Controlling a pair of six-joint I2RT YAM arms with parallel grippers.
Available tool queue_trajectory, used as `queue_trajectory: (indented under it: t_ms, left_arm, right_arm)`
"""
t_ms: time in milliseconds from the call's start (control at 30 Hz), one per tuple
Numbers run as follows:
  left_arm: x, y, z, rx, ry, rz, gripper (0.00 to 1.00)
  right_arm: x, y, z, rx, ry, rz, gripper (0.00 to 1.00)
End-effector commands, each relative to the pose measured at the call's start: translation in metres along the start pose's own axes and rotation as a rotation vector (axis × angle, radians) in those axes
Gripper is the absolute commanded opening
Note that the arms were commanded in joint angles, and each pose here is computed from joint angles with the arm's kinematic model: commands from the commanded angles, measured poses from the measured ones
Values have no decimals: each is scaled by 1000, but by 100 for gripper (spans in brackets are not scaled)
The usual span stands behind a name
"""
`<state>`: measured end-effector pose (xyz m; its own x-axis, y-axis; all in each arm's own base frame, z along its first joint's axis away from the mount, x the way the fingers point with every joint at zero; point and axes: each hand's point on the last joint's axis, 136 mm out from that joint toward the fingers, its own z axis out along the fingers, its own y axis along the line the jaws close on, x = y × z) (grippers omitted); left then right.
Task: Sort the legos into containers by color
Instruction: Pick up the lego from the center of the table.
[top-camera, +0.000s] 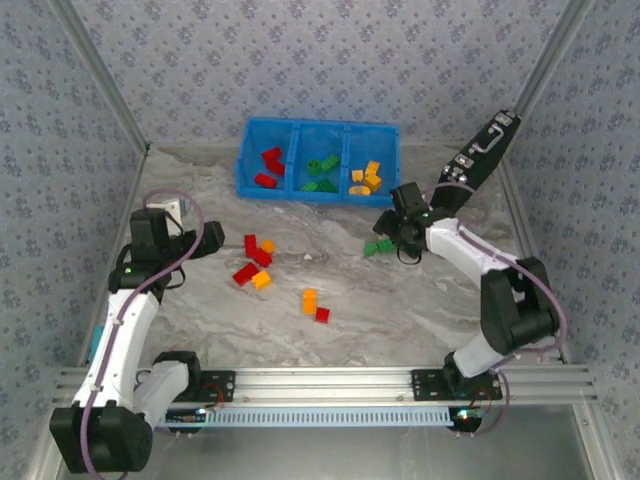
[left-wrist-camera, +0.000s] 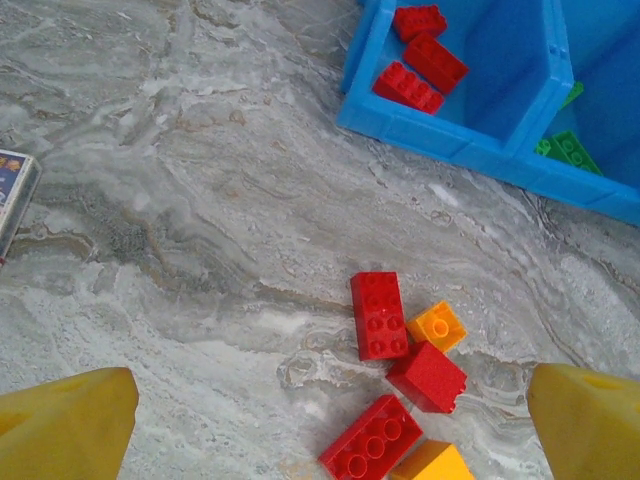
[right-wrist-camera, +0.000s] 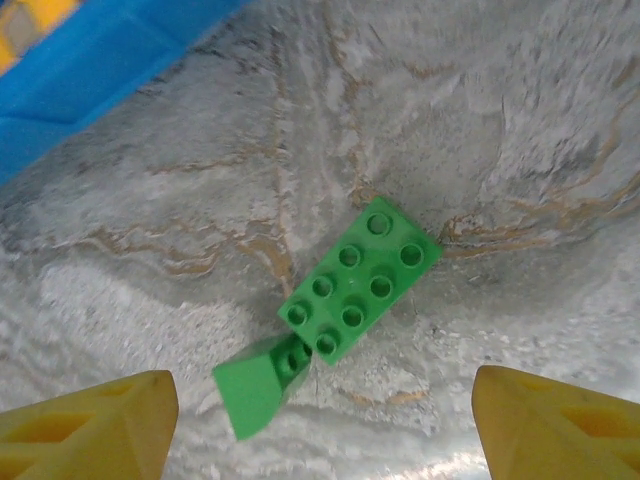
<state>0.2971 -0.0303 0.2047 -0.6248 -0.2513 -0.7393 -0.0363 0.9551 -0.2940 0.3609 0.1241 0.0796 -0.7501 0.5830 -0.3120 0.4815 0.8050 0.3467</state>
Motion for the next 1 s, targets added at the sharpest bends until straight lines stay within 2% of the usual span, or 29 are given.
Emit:
queue_trajectory:
  t_ms: [0, 467, 733, 833, 967]
  left_arm:
    - [-6, -3, -7, -8, -27, 46, 100]
    - [0, -1, -7, -35, -11, 78, 100]
    - [-1, 2, -7, -43, -10, 73, 100]
    - [-1, 3, -6, -47, -8, 70, 100]
    - [-1, 4, -5, -47, -5, 68, 100]
  right_arm:
    - [3, 12, 18, -13, 59, 117, 80]
    - [-4, -11, 54, 109, 69, 232, 78]
    - [-8, -28, 68, 181, 93, 216, 67]
    - [-18, -21, 71, 177, 81, 200, 63]
    - [-24, -23, 76, 202, 68, 122, 53]
